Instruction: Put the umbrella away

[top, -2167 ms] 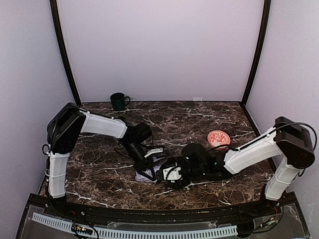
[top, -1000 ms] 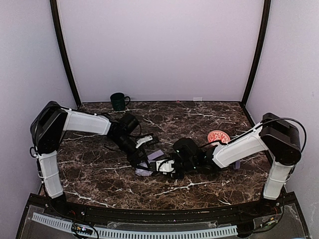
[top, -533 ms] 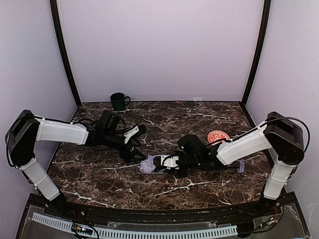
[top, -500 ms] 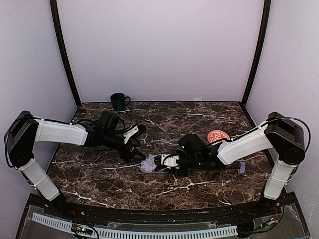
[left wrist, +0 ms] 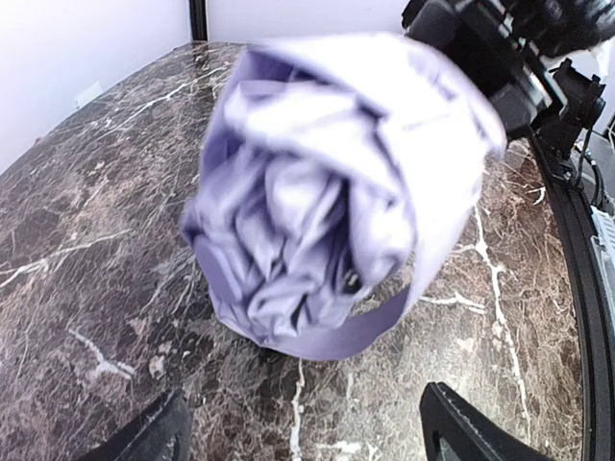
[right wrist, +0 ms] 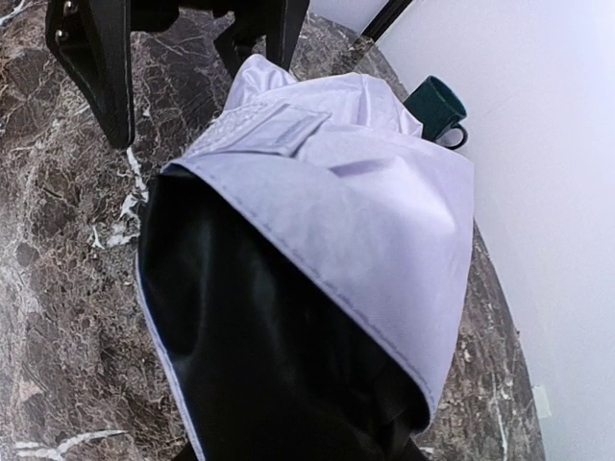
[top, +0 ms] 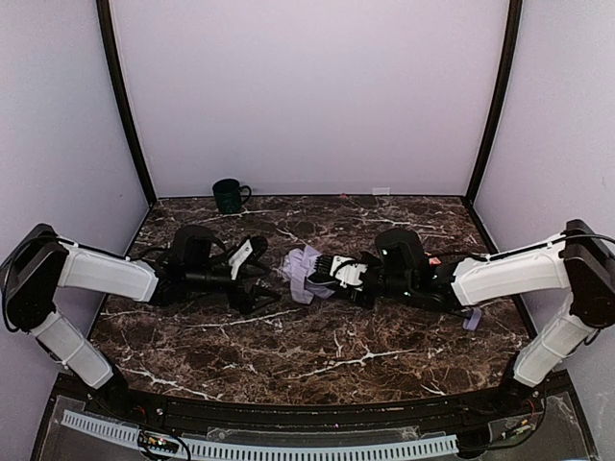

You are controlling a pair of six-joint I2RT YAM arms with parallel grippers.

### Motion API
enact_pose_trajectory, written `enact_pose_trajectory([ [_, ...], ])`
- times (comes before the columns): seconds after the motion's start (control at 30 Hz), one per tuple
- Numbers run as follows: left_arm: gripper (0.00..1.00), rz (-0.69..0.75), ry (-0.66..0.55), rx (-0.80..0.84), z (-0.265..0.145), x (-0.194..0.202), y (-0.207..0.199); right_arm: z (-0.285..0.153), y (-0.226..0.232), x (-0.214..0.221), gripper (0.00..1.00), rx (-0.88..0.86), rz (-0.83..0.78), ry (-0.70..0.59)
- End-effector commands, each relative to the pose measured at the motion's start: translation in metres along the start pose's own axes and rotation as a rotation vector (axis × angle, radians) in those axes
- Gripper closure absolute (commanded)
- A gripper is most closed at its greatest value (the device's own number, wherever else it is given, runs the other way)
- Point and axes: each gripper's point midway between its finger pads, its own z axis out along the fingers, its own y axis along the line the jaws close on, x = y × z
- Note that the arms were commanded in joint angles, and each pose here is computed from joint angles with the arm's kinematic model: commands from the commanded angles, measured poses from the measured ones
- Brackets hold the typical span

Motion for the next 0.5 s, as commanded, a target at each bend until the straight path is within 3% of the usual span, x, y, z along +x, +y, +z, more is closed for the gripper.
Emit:
enact_pose_trajectory([
  [0.0, 0.15, 0.066, -0.139, 0.093, 0.003, -0.041, -0.012, -0.021, -0.037, -0.038, 1.00, 0.131, -0.059, -0.101],
  [0.33, 0.20, 0.133, -0.309, 0.278, 0.006, -0.066, -0.070, -0.044, -0.068, -0.079, 1.00, 0.165, -0.070, -0.158],
  [0.47, 0.41, 0.120, -0.285, 0.207, 0.020, -0.060, -0.062, -0.052, -0.074, -0.093, 1.00, 0.169, -0.052, -0.206],
])
